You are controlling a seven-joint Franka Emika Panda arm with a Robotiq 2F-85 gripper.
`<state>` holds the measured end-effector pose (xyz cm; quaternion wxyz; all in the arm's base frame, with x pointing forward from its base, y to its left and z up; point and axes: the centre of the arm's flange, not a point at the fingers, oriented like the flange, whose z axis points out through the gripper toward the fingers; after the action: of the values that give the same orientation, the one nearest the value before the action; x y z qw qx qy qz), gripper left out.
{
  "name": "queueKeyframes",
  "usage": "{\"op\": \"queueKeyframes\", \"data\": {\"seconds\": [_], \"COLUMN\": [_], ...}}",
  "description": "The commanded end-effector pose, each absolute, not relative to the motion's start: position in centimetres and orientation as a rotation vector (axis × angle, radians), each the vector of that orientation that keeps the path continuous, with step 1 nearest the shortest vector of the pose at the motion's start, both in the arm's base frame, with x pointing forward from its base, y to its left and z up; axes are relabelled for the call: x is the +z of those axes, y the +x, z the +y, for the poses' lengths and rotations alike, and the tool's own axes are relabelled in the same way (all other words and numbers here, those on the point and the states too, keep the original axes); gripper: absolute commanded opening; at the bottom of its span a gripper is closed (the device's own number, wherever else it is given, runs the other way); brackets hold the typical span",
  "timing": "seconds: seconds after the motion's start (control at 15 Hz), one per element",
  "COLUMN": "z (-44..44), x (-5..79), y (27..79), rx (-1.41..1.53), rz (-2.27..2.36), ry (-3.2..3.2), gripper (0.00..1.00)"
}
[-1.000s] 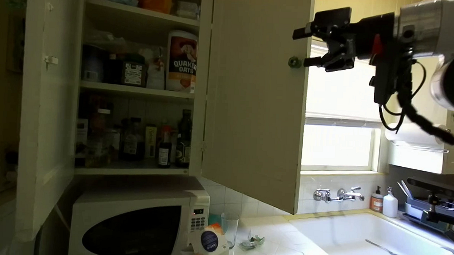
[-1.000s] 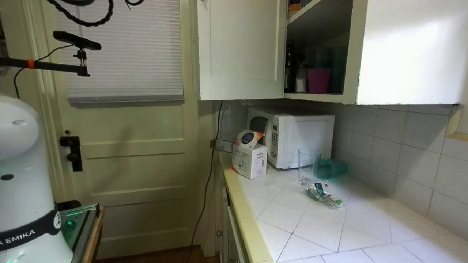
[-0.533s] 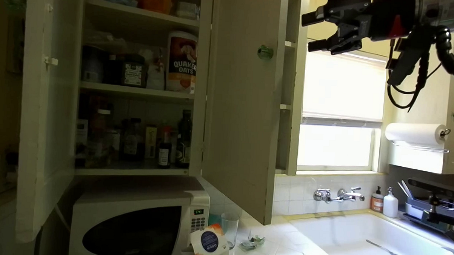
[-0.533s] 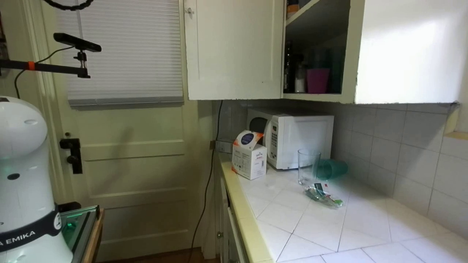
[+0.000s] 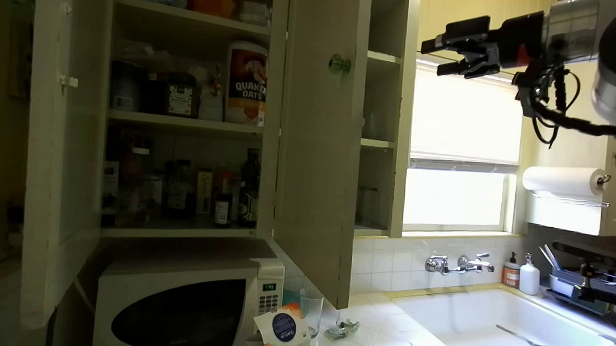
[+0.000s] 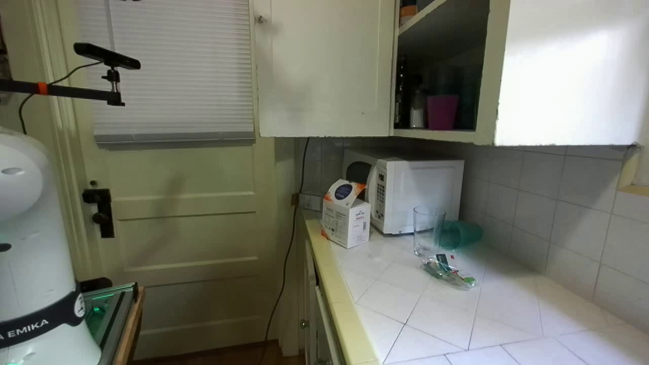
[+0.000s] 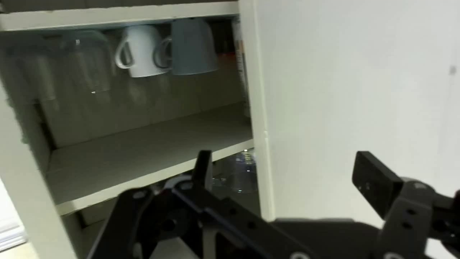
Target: Open the right cabinet door then put the white box on the bottom shelf.
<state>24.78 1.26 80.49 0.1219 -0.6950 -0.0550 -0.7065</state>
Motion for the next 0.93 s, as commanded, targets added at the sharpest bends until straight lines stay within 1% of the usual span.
{"op": "queueKeyframes", "data": {"seconds": [0.0, 0.2, 0.4, 0.6, 0.87], "z": [-0.6, -3.4, -6.2, -8.3, -8.2], "x": [78.9, 76.5, 73.4, 69.7, 64.8], "y": [29.4, 32.2, 35.6, 39.5, 44.1], "rx": [-2.143, -2.104, -1.984, -1.709, -1.356], "rz": [-0.033, 0.017, 0.038, 0.070, 0.074], "ry": [-2.198, -2.413, -2.624, -2.755, -2.862], "gripper": [1.00, 1.00, 1.00, 1.00, 1.00]}}
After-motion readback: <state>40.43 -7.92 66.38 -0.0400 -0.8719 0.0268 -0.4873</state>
